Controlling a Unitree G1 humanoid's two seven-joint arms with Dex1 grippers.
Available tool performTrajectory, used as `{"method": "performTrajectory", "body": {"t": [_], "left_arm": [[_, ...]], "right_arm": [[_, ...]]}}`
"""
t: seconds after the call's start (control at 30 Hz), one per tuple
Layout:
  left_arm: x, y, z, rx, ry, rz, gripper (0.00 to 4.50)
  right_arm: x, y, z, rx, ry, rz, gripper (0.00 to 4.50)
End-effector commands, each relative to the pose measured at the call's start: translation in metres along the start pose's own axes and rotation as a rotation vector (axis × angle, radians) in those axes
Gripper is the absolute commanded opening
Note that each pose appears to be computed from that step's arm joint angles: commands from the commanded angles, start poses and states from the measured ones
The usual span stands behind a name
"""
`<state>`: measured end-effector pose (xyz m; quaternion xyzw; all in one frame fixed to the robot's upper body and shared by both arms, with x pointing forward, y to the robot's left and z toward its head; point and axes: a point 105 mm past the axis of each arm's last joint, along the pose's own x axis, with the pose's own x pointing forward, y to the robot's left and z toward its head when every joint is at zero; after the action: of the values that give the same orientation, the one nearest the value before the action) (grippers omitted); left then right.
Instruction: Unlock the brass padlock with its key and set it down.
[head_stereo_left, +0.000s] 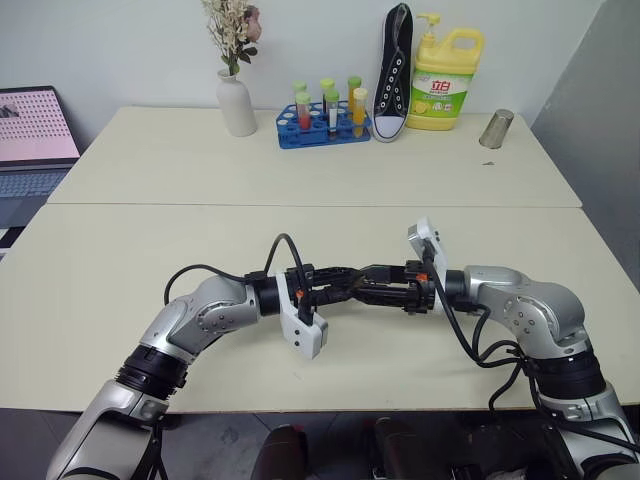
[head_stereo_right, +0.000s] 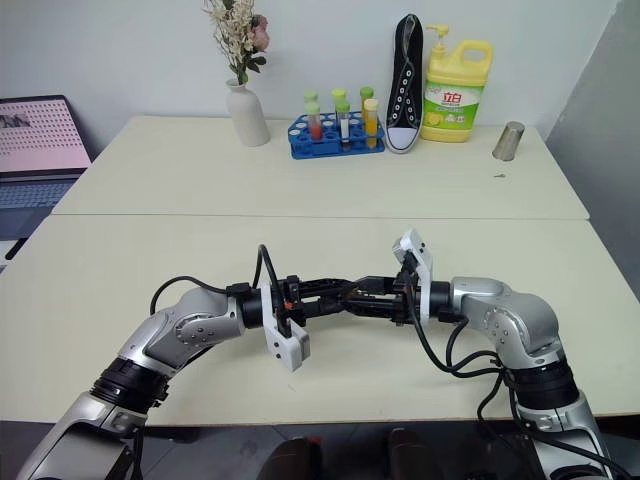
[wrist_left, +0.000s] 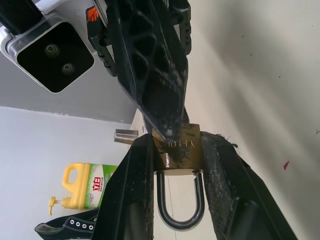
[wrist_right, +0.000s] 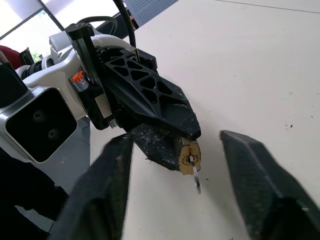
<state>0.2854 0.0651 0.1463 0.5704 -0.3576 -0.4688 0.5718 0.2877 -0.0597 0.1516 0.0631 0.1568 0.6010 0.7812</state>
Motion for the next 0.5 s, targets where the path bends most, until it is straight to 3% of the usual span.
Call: {"method": "performTrajectory", "body": {"t": [0.03, 0.13, 0.17, 0.5], "left_arm": [[-0.0002, 0.0139, 0.0050, 0.027, -0.028, 0.040, 0.96], [-0.0003, 0.0142, 0.0048, 0.026, -0.027, 0.042, 0.96], [-0.0003, 0.0142, 0.0050, 0.025, -0.028, 0.043, 0.96], [-0.0014, 0.0155, 0.0061, 0.027, -0.031, 0.057, 0.96]], "right_arm": [[0.0007, 0.0050, 0.0093, -0.038, -0.015, 0.024, 1.42], [0.0011, 0.0057, 0.0092, -0.042, -0.015, 0.028, 0.29], [0.0013, 0.0064, 0.0092, -0.041, -0.016, 0.032, 0.13], [0.0010, 0.0118, 0.0118, -0.043, -0.023, 0.072, 0.13]]}}
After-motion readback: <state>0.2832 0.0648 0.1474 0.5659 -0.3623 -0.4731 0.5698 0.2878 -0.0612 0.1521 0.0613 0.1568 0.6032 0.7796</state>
